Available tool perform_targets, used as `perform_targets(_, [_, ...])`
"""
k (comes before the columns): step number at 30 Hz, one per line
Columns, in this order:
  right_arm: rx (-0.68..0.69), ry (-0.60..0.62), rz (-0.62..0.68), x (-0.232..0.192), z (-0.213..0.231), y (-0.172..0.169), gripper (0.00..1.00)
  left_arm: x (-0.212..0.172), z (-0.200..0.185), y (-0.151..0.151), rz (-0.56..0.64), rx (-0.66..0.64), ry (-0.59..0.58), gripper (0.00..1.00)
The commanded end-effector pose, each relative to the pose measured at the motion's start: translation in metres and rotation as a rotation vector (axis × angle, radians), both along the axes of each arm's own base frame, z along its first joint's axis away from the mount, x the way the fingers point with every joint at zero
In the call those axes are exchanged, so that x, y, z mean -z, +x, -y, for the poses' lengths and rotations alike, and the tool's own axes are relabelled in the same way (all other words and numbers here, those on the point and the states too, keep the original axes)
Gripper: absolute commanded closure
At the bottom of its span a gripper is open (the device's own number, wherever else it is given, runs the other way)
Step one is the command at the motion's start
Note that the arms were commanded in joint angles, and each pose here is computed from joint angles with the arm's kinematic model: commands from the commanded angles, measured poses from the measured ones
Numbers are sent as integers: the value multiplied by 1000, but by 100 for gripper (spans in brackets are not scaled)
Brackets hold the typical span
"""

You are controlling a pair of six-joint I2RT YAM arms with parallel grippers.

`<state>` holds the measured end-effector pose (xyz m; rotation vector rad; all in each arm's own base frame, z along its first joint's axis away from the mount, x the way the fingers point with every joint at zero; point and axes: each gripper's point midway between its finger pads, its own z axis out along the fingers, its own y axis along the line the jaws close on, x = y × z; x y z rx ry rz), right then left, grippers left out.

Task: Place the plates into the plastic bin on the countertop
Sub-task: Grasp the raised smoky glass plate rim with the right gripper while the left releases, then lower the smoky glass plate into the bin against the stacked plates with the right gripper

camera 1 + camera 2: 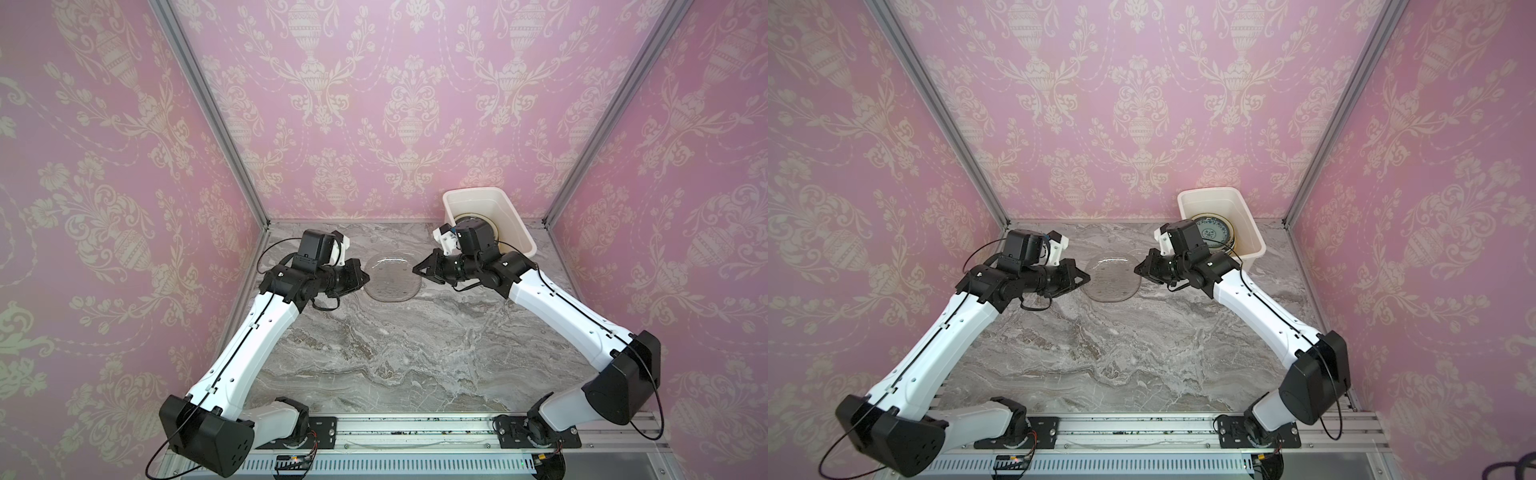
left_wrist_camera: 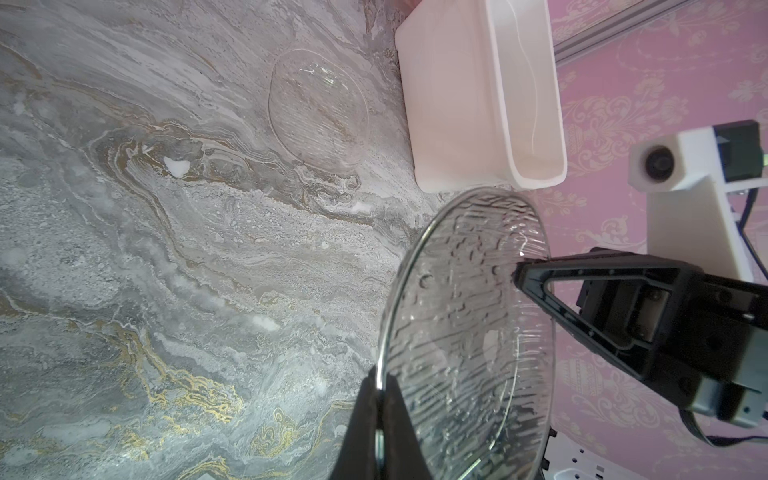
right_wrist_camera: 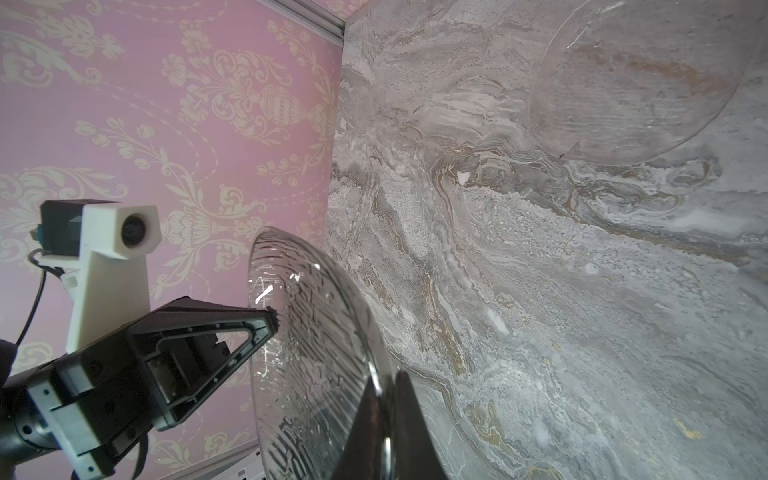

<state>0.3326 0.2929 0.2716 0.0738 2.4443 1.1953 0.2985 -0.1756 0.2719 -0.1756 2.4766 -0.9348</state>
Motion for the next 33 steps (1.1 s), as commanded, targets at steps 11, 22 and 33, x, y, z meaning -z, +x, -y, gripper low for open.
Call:
perform_targets(11, [66,10,13,-23,12,8,100,-44,4,9,161,-4,-44,51])
perform_targets(22, [307,104,10,-56,71,57,100,-103,8,6,435,23,-157,16])
perform_targets(33, [895,186,1,-56,208,110,100,-115,23,10,488,123,-165,13])
